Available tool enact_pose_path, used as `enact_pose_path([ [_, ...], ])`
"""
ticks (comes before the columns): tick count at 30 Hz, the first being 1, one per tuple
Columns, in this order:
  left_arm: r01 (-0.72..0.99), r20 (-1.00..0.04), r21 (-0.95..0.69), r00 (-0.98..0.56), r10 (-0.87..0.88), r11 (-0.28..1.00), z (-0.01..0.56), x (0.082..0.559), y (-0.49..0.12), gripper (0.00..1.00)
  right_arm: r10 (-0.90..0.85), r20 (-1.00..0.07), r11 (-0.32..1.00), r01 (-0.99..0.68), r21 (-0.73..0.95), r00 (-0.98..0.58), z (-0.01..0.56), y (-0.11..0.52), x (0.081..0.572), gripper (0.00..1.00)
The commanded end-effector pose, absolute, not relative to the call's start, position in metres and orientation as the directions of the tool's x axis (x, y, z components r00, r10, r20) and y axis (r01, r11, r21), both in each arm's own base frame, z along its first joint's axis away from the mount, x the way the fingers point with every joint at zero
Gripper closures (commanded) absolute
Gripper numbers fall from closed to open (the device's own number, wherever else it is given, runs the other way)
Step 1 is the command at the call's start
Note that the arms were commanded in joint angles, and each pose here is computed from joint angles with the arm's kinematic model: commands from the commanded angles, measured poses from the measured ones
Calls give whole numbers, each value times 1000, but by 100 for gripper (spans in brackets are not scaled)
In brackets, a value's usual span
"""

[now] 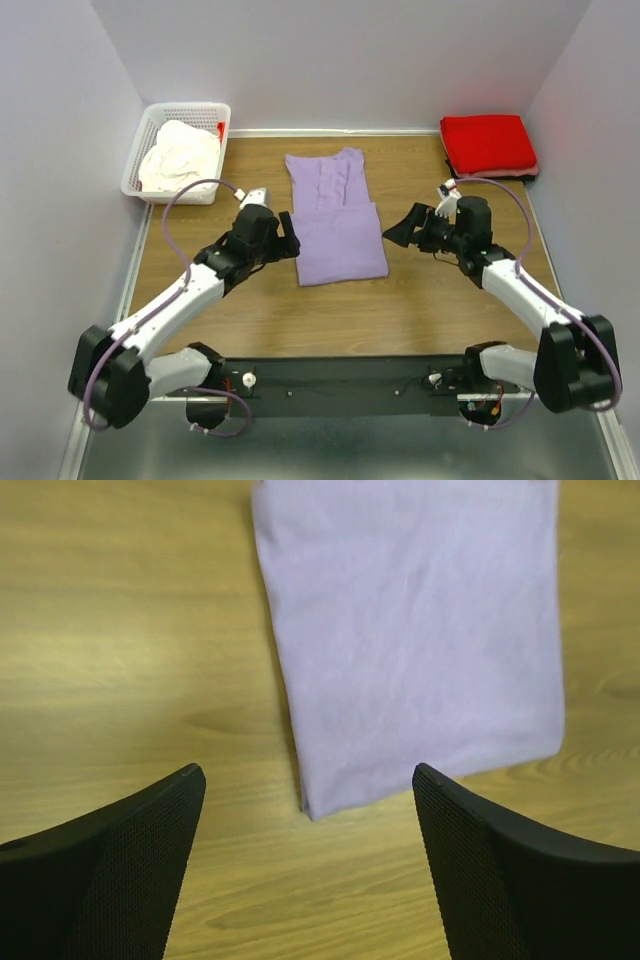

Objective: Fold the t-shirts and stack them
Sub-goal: Fold the tshirt

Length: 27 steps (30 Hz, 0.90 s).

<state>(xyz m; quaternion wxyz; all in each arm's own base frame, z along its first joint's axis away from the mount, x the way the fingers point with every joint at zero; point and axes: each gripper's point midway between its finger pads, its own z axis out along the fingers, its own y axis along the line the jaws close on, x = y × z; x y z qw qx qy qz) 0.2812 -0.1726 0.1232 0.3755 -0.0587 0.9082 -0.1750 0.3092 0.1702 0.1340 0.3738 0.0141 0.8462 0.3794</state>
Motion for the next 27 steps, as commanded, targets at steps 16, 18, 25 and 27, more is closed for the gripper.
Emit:
enact_pose_path([
  [16,113,-868,-477,-218,-446,872,262,249,-107,4,263,-707,924,-40,381,-657,170,99,295,0],
  [18,111,-860,-499,-187,-475,860,269,245,-102,2,247,-731,924,-72,376,-636,182,100,294,0],
  [25,-58,-796,-588,-135,-590,807,264,239,-73,2,239,-756,907,-137,397,-609,201,108,292,0],
  [27,-126,-769,-605,-162,-618,786,247,234,-67,2,244,-766,903,-150,404,-596,204,109,293,0],
])
